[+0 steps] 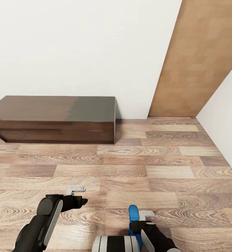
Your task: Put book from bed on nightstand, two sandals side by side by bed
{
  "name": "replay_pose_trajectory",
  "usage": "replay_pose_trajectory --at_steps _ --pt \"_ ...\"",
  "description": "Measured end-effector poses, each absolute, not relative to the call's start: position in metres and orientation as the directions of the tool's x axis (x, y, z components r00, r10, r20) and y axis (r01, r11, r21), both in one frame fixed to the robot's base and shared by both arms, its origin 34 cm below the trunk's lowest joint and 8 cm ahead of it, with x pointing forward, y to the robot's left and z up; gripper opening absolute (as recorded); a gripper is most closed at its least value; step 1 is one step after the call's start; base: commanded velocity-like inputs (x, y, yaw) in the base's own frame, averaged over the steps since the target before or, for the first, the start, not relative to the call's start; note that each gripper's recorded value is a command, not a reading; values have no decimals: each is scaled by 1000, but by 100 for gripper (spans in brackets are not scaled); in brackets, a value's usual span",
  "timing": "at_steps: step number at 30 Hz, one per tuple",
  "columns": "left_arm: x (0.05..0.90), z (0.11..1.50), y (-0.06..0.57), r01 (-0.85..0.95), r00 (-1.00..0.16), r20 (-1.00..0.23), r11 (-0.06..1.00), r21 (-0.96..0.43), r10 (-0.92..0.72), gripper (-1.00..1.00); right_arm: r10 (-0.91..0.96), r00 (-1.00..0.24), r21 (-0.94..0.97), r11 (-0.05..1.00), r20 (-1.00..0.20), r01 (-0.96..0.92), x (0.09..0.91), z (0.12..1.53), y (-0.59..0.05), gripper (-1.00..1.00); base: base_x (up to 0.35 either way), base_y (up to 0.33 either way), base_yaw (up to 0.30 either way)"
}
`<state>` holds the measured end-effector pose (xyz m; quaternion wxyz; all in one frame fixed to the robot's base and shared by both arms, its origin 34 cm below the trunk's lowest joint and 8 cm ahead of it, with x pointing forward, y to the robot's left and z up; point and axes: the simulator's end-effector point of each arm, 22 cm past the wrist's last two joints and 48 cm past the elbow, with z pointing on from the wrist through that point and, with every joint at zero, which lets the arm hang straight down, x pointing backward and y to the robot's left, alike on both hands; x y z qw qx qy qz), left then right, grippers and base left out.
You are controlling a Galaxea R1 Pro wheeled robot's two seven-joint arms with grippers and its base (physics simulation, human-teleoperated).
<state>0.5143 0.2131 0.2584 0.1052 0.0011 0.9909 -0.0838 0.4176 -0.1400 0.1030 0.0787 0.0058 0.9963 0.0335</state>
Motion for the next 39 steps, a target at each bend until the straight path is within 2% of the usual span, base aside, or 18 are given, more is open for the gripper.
replay_pose_trajectory --at_steps 11,39 --pt "504 240 213 13 -986 -169 986 -167 -15 100 17 -992 67 998 -122 9 406 89 -140 100 0 0 0" --pt "505 240 213 13 -985 -170 986 -167 -15 100 17 -990 67 998 -142 8 422 92 -140 100 0 0 0"
